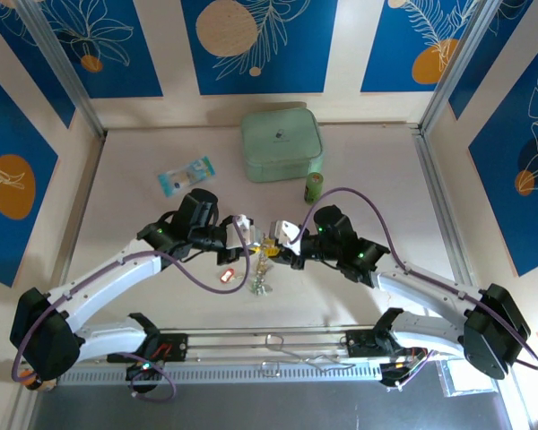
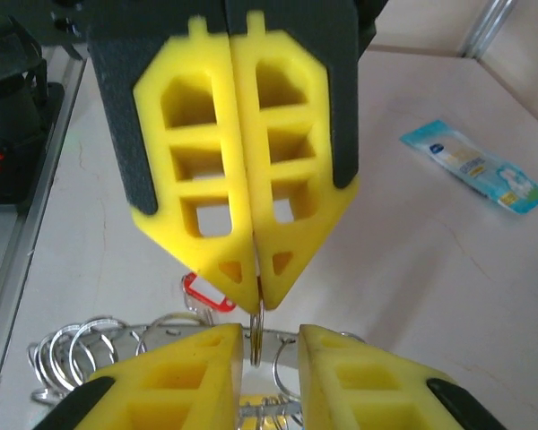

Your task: Put the keys on the keyring

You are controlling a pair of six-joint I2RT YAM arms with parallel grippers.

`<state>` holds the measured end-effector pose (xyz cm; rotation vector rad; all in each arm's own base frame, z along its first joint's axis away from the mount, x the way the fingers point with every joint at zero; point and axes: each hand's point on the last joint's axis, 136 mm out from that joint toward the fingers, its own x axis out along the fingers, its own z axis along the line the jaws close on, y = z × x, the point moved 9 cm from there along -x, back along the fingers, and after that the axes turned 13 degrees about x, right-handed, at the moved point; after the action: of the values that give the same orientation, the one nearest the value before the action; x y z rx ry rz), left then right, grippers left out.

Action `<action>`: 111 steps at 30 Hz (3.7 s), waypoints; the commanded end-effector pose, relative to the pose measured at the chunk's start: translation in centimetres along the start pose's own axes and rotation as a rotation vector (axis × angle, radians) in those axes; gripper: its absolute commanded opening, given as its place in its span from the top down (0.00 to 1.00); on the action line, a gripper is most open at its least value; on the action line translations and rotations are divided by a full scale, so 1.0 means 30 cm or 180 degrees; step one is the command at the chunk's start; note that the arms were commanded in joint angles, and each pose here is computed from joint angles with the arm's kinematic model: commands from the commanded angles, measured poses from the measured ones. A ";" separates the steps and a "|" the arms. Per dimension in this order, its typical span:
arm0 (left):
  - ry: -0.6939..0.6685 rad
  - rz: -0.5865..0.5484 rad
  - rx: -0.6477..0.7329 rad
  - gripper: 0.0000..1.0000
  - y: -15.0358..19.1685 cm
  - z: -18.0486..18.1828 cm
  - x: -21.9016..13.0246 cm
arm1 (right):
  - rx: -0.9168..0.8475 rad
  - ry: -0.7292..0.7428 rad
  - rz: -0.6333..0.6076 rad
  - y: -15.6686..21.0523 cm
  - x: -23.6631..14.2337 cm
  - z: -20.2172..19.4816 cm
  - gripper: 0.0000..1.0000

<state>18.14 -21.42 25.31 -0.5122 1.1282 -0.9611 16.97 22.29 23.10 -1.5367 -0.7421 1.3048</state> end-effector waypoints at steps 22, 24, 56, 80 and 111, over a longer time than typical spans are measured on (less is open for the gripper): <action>0.0058 -0.1027 -0.0565 0.63 0.064 0.012 -0.042 | 0.0136 -0.0325 -0.0567 -0.011 -0.060 -0.005 1.00; 0.0119 -0.1080 -0.0532 0.63 0.076 -0.001 -0.032 | 0.0128 -0.0363 -0.0592 -0.014 -0.065 0.000 1.00; 0.0342 -0.1243 -0.0572 0.78 0.097 -0.029 -0.006 | 0.0109 -0.0583 -0.0784 -0.079 -0.021 0.011 1.00; 0.0188 -0.1297 -0.0536 0.86 0.096 -0.016 -0.003 | 0.0152 -0.0598 -0.0764 -0.068 -0.003 0.011 1.00; -0.0836 -0.0628 -0.0400 1.00 -0.046 0.063 -0.181 | 0.0512 0.0158 -0.0358 -0.040 -0.108 -0.023 0.60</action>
<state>18.97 -17.89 26.56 -0.8178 1.0136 -0.9252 17.04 19.78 23.54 -1.3929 -0.6408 1.2493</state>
